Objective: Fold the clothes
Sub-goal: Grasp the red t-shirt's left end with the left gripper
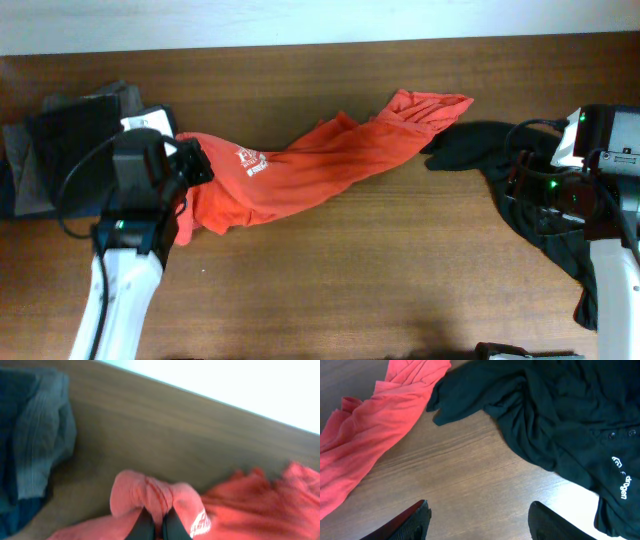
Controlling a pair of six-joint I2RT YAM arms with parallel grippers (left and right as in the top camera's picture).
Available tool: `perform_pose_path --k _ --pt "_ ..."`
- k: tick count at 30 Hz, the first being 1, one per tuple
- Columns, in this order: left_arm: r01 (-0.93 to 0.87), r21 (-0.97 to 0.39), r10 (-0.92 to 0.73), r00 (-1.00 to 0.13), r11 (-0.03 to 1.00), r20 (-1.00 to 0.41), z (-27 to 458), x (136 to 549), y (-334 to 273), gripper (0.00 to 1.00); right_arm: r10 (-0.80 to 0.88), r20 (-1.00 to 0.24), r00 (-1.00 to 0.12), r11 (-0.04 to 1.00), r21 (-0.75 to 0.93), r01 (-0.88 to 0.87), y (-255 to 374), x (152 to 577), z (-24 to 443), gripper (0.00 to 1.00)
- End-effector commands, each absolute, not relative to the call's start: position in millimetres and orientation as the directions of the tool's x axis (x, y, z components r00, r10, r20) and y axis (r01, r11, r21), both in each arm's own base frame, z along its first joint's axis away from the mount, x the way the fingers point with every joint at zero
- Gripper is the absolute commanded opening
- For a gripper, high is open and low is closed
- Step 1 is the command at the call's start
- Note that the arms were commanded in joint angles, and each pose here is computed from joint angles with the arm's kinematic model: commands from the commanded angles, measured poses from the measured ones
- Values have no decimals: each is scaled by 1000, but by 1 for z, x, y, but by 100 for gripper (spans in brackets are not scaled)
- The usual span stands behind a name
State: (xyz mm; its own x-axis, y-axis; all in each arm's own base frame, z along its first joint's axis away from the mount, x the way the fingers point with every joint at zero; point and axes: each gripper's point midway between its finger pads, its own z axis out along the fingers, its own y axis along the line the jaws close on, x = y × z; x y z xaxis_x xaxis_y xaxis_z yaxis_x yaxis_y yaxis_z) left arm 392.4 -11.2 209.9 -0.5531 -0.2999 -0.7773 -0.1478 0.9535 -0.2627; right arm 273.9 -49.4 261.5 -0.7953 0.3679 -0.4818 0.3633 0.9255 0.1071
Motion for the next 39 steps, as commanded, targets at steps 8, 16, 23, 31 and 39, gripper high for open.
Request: perform_pose_path --k 8,16,23,31,39 --pt "-196 -127 -229 -690 972 -686 104 434 5 33 368 -485 -793 924 97 369 -53 273 263 68" --pt "-251 50 -155 -729 967 -667 118 411 51 99 368 -486 -793 924 96 369 -53 273 263 67" --pt "-286 43 -217 -809 957 -546 90 384 69 98 368 -486 -793 924 97 369 -53 273 263 68" --pt "-225 -54 -225 -866 973 -446 36 391 48 89 368 -485 -793 924 97 369 -53 273 263 68" --pt "-215 -78 -229 -898 973 -377 4 388 42 72 368 -486 -793 924 97 369 -53 273 263 68"
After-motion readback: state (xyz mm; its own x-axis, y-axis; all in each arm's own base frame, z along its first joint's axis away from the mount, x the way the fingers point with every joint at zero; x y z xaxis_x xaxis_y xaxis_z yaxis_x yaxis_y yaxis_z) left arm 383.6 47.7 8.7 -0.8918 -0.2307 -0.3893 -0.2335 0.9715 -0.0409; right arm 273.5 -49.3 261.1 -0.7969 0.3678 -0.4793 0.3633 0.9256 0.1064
